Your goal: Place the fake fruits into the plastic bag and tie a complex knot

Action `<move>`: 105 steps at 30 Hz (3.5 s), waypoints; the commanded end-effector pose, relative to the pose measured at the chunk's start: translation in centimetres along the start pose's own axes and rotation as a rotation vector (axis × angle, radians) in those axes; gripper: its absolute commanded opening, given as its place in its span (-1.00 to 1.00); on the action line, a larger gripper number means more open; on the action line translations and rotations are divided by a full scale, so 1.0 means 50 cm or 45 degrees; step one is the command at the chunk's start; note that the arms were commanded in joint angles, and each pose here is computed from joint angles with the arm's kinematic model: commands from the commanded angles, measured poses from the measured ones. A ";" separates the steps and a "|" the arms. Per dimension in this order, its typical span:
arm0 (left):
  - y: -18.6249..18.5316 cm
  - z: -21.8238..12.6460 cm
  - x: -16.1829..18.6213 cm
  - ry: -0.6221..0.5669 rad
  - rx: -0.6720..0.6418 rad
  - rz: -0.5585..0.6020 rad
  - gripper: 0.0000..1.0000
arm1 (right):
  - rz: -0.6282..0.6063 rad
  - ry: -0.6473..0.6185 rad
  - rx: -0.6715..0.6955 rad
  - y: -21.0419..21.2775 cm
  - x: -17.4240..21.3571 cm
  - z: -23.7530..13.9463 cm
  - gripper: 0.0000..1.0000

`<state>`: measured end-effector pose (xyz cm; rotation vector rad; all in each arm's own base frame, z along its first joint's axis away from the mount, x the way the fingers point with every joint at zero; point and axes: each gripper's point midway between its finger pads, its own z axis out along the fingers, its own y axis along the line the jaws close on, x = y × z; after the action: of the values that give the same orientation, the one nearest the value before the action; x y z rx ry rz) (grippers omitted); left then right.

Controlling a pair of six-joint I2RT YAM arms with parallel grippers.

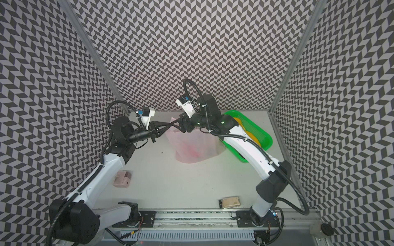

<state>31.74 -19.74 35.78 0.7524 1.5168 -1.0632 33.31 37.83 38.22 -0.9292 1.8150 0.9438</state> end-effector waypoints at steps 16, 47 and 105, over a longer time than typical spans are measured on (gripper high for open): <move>-0.009 -0.002 -0.001 -0.009 0.005 0.017 -1.00 | -0.066 0.036 -0.009 -0.011 0.018 0.027 0.12; -0.043 -0.060 -0.086 -0.073 0.048 0.073 -0.05 | -0.270 -0.213 -0.135 0.057 -0.117 -0.097 -1.00; -0.042 0.120 0.080 -0.005 0.458 0.233 -0.95 | -0.296 -0.220 -0.224 0.092 -0.121 -0.139 -1.00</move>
<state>31.50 -26.18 33.87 1.1409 1.1982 -1.2081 30.75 35.91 41.36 -1.1016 1.6797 1.0348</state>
